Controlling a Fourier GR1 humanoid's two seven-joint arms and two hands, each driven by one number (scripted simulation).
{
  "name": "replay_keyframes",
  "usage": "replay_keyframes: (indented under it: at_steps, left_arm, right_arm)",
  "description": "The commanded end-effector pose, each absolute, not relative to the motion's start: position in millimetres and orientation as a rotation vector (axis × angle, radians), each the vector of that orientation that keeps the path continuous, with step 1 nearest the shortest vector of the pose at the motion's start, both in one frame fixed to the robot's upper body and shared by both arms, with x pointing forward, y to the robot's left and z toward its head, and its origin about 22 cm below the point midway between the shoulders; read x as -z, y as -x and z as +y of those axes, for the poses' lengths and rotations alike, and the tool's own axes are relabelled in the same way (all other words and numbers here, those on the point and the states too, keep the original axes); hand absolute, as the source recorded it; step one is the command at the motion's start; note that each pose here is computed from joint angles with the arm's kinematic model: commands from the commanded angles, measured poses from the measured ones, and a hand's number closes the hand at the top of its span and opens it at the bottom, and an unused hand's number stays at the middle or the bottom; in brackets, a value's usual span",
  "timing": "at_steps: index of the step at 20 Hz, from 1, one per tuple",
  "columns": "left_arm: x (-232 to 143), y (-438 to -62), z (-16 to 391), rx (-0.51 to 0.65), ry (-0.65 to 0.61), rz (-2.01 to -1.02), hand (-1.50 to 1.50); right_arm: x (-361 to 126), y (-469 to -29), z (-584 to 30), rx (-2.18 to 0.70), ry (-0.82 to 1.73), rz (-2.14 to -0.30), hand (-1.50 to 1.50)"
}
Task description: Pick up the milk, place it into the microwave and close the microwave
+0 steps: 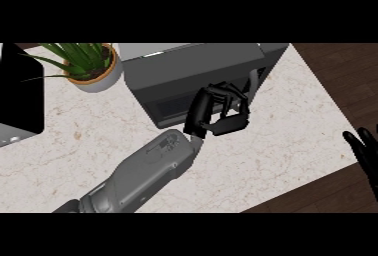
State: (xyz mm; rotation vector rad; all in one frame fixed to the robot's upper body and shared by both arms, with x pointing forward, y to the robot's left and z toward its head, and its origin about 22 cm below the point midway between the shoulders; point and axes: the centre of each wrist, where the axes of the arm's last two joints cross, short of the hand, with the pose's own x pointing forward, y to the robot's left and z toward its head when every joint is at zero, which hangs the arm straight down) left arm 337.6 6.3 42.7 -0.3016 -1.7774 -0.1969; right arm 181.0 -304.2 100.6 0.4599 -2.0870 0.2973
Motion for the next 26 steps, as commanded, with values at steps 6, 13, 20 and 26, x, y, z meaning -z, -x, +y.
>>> replay_keyframes:
  at_steps: [6, 13, 20, 26]
  left_arm:
    - [-53.3, -358.3, 9.4, 0.129, 0.295, -1.813, 1.50]
    - [-48.4, -358.8, 10.6, 0.118, 0.298, -1.841, 1.50]
    - [-48.6, -362.4, 11.9, 0.088, 0.292, -1.860, 1.50]
    - [-42.1, -361.7, 14.1, 0.078, 0.287, -1.859, 1.50]
  right_arm:
    - [-118.9, -184.7, -305.5, -0.339, -0.497, -2.103, -1.50]
    - [-125.7, -186.3, -305.4, -0.337, -0.526, -2.110, -1.50]
    - [-135.5, -187.0, -307.9, -0.338, -0.523, -2.123, -1.50]
    - [-141.8, -187.6, -313.2, -0.352, -0.505, -2.112, -1.50]
